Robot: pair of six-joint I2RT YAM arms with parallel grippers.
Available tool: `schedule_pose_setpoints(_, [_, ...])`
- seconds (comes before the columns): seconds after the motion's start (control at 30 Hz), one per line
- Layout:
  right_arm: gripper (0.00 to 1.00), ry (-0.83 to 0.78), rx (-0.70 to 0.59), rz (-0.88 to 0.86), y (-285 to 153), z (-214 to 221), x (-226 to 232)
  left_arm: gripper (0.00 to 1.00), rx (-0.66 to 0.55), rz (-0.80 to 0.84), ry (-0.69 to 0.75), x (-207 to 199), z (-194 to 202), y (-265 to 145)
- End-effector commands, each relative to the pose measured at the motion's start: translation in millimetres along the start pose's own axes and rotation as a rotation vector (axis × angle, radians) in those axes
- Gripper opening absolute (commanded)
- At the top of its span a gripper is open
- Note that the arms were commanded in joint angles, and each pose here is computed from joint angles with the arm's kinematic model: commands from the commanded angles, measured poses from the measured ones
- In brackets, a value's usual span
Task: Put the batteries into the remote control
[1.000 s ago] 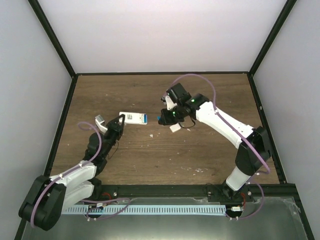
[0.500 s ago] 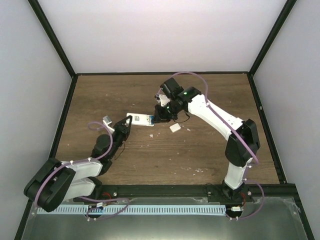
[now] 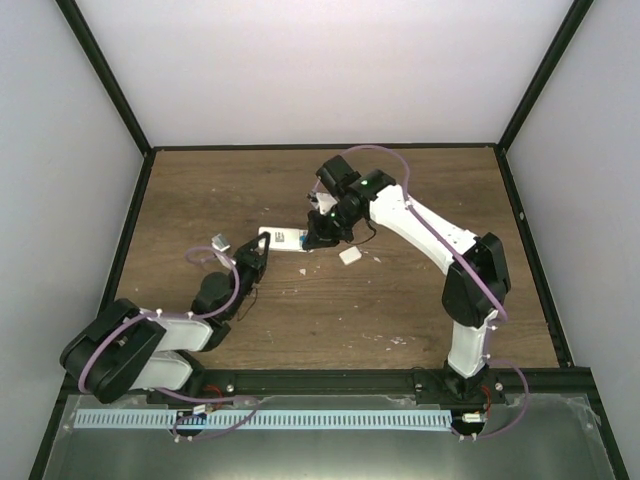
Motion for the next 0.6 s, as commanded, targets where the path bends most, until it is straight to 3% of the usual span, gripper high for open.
schedule_pose_setpoints(0.0, [0.01, 0.003, -0.013, 0.015, -6.6, -4.6, 6.8, 0.0, -0.07, 0.088, 0.005, -22.2, -9.2, -1.0])
schedule_pose_setpoints(0.57, [0.01, 0.034, -0.021, 0.059, -6.8, -10.6, 5.2, 0.0, -0.077, 0.081, 0.028, -25.9, -12.6, -8.5])
Point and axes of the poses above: each gripper's point midway between its finger pads, its own y axis out along the fingers, its own x axis along the line the jaws close on, z = x × y, the point moved 8 cm from there along -y, back along the fingers, and after that the axes turned 6 degrees about y, right-handed, at the moved point
